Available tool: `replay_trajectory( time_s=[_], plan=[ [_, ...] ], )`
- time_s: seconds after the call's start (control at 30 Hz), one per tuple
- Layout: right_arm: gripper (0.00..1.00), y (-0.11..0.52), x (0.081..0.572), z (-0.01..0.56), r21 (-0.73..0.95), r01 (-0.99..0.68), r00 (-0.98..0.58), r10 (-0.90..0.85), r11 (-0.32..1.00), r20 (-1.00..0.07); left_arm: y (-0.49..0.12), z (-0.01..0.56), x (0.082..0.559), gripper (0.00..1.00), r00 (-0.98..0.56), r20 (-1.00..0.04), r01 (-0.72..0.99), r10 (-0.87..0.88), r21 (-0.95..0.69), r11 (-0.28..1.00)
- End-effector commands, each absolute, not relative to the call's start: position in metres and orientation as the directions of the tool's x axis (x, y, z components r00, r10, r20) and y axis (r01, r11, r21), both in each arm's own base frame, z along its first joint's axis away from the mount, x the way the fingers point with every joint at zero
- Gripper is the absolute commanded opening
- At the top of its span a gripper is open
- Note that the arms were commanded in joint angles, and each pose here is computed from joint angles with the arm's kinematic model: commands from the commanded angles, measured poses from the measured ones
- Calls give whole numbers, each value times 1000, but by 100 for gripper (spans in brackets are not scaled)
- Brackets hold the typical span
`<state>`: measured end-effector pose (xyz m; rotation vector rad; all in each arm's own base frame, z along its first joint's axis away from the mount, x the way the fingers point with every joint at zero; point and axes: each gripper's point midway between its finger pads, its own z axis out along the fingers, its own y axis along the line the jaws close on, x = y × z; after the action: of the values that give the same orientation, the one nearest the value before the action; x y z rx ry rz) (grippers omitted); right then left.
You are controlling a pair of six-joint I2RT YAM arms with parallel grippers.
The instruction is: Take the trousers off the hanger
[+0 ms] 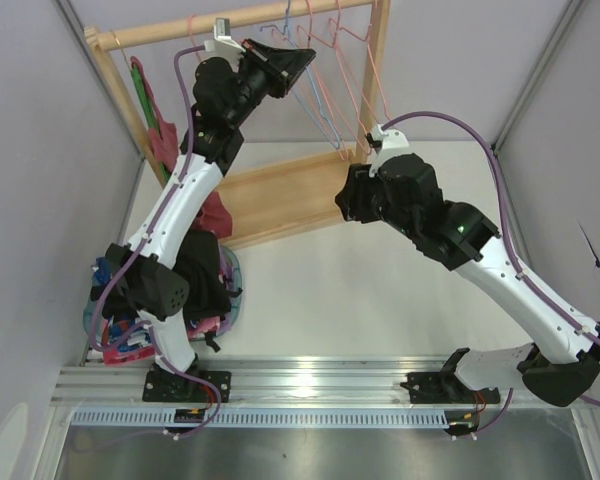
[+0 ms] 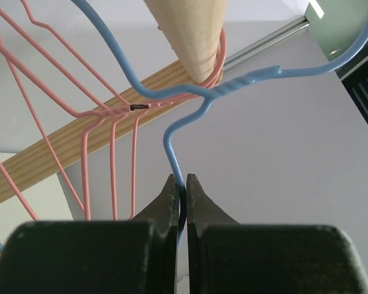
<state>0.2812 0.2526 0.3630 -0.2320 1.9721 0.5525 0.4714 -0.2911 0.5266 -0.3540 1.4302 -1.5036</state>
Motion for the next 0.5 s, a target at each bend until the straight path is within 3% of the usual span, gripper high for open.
replay_trajectory(
  time_s=[0.0,0.47],
  plan=[
    [49,247,283,376,285,-391,-416,108,875,-903,-272,532,482,0,-433,-371,416,-822,-891,183],
    [49,254,289,371,284,-404,-429,94,869,-898,-262,495,489,0,-425,-342,327,-838,-921,210]
  ],
)
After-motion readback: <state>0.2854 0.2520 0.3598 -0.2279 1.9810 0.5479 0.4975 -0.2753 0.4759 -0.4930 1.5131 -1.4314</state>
